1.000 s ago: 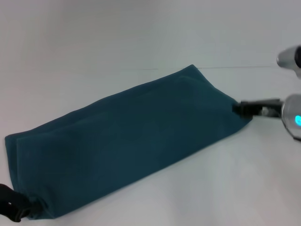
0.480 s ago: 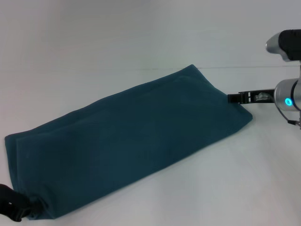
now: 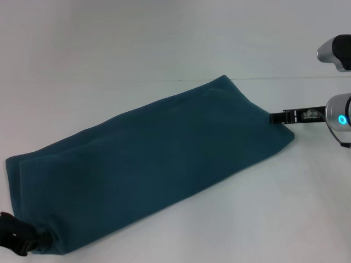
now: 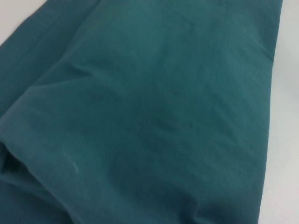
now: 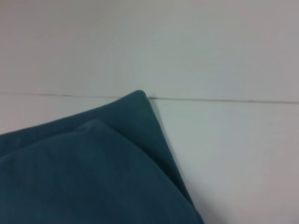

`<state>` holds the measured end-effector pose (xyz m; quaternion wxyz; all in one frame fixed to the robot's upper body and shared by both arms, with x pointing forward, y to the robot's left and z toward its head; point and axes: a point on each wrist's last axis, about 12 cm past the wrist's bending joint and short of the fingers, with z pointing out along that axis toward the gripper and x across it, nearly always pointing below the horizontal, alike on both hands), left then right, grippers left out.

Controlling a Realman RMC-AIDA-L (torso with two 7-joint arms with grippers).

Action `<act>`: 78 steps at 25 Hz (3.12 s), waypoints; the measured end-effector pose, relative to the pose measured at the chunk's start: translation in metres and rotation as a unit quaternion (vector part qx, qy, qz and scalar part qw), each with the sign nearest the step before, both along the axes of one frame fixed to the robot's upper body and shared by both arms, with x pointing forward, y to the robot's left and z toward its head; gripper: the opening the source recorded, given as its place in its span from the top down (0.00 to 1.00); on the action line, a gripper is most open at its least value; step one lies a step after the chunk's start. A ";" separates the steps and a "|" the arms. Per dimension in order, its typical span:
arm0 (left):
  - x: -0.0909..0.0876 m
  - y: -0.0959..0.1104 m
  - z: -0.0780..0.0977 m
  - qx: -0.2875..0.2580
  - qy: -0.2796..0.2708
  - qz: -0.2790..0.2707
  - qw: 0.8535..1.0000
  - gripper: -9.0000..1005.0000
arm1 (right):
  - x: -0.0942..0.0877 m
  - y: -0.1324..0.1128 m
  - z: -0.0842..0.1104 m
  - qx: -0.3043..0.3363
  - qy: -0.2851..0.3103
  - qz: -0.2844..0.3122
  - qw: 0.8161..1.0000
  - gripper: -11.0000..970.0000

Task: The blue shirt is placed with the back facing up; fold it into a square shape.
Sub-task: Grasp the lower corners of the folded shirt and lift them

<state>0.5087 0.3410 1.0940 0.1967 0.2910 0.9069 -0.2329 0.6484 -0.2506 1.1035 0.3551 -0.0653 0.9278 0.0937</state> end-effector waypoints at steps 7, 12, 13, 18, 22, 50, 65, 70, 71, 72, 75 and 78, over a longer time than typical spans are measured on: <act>0.002 -0.002 -0.001 -0.003 0.003 -0.005 1.000 0.97 | -0.002 0.004 -0.008 -0.001 0.015 0.006 1.000 0.21; 0.003 -0.002 -0.001 -0.003 0.003 -0.007 1.000 0.97 | -0.003 0.007 -0.010 -0.001 0.018 0.009 1.000 0.21; 0.003 -0.002 -0.001 -0.003 0.003 -0.007 1.000 0.97 | -0.002 0.007 -0.010 -0.001 0.019 0.010 1.000 0.21; 0.003 -0.001 -0.001 -0.003 0.003 -0.006 1.000 0.96 | -0.002 0.013 -0.013 0.009 0.023 0.020 1.000 0.22; 0.002 -0.002 -0.002 -0.004 0.004 -0.006 1.000 0.96 | -0.001 0.012 -0.016 0.015 0.028 0.022 0.999 0.23; 0.001 -0.002 -0.004 -0.005 0.008 -0.008 1.000 0.97 | -0.003 0.012 -0.025 0.010 0.038 0.022 0.999 0.46; 0.000 -0.001 -0.005 -0.005 0.010 -0.007 1.000 0.96 | -0.008 0.010 -0.029 0.002 0.040 0.026 0.999 0.97; -0.002 -0.001 -0.005 -0.007 0.011 -0.009 1.000 0.97 | -0.019 0.014 -0.025 -0.003 0.022 0.038 0.999 0.97; -0.002 0.000 -0.005 -0.007 0.012 -0.009 1.000 0.97 | -0.022 0.015 -0.025 -0.001 0.021 0.039 0.999 0.97; -0.002 0.000 -0.005 -0.007 0.012 -0.009 1.000 0.97 | -0.027 0.017 -0.024 0.001 0.018 0.040 0.999 0.97; -0.003 0.000 -0.005 -0.008 0.011 -0.010 1.000 0.97 | -0.040 0.023 -0.019 0.008 0.010 0.045 0.999 0.97; -0.003 -0.002 -0.004 -0.013 0.012 -0.017 1.000 0.96 | -0.053 0.025 -0.017 0.014 0.008 0.046 0.999 0.97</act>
